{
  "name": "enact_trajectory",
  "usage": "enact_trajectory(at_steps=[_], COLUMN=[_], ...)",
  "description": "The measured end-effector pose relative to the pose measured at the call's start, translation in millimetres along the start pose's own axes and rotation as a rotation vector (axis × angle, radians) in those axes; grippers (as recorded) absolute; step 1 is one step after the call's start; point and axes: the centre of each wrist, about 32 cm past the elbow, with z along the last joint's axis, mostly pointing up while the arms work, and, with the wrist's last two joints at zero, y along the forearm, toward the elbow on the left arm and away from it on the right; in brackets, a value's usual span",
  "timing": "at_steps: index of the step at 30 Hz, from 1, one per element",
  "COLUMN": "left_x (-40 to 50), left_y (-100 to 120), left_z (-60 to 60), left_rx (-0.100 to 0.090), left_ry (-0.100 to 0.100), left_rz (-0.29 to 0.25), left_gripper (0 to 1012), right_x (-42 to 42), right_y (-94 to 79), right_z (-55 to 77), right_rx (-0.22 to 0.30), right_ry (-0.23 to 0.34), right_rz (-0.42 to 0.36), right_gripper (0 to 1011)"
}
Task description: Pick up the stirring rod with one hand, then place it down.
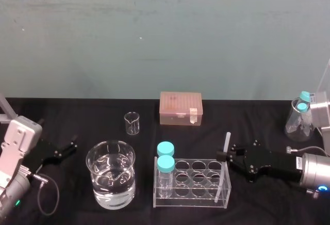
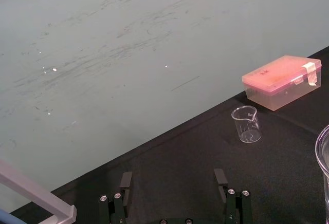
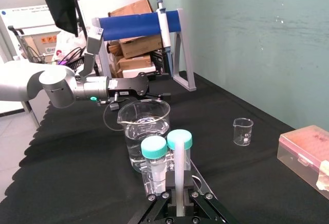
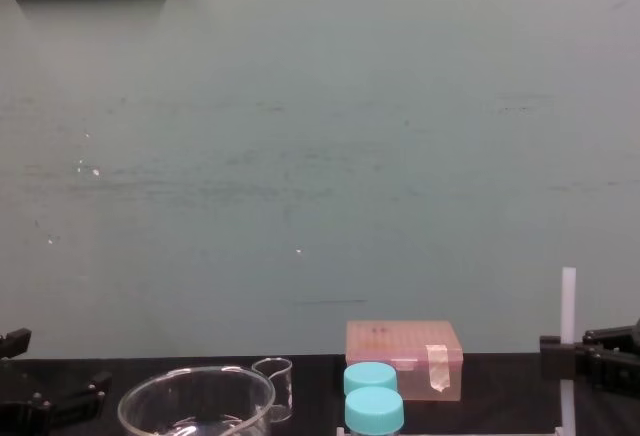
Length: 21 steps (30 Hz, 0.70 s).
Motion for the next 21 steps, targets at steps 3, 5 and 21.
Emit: enact_trajectory(at_steps=[3, 5, 21], left_x=[0.0, 0.0, 0.0], left_y=[0.0, 0.0, 0.0], left_z=[0.0, 0.0, 0.0], left_rx=[0.0, 0.0, 0.0], left_ry=[0.0, 0.0, 0.0], left_rz=[0.0, 0.0, 0.0], left_gripper=[1005, 1005, 1005], right_x=[0.0, 0.0, 0.2], right_y=[-0.1, -0.2, -0.4], right_z=[0.0, 0.0, 0.6], right_rx=[-0.001, -0.002, -0.003], right_ry=[0.0, -0.001, -0.002], right_rz=[0.0, -0.001, -0.002], right_gripper=[124, 178, 705])
